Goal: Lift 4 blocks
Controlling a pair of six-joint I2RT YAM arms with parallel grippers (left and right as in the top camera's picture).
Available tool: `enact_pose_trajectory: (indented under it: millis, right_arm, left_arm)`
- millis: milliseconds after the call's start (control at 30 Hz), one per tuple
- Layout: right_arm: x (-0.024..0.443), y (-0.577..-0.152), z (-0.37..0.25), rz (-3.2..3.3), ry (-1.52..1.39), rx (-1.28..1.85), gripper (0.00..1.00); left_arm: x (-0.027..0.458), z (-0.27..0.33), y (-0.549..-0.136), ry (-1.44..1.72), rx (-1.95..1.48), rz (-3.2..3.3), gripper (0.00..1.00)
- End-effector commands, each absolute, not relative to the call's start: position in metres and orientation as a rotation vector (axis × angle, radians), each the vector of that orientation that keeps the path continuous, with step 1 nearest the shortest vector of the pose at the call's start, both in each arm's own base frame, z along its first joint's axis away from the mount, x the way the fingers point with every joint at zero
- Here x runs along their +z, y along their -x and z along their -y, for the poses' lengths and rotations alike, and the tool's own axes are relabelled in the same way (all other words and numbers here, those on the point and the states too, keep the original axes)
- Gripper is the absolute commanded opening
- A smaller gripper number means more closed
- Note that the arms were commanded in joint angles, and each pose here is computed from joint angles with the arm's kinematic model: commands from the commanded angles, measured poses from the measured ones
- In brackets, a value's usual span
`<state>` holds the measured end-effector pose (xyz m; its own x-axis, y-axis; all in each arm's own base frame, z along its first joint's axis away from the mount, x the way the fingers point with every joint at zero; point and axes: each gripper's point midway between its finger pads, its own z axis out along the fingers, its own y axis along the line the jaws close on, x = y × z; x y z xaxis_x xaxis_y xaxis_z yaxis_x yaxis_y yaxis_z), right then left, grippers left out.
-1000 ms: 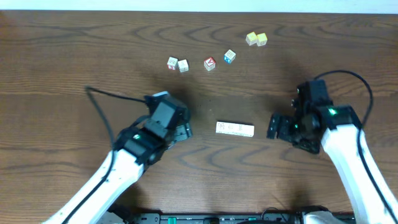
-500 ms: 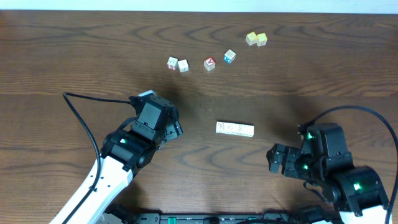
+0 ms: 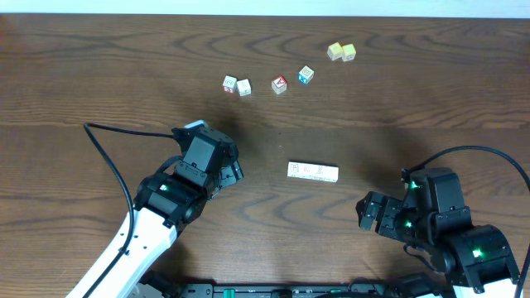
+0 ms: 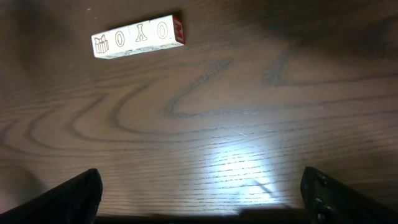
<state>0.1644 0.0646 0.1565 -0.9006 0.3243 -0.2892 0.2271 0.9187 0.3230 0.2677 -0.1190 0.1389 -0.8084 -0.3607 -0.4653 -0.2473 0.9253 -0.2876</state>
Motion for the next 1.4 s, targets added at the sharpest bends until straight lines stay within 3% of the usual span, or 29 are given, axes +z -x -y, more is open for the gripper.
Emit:
enact_pose_trajectory:
  millis: [0, 267, 667, 1367]
  right_arm:
    - [0.154, -0.163, -0.063, -2.745, -0.414, 0.383, 0.99]
    - [0.161, -0.182, -0.055, -2.655, -0.391, 0.321, 0.99]
    - [0.196, -0.216, -0.070, -2.208, 0.076, 0.450, 0.99]
    - [0.195, -0.238, -0.047, -1.516, 0.171, 0.267, 0.99]
  left_arm:
    - [0.145, 0.116, -0.272, 0.444, -0.276, -2.531, 0.76]
    - [0.145, 0.116, -0.272, 0.444, -0.276, -2.531, 0.76]
    - [0.145, 0.116, -0.272, 0.444, -0.276, -2.531, 0.76]
    - [0.145, 0.116, -0.272, 0.444, -0.276, -2.531, 0.76]
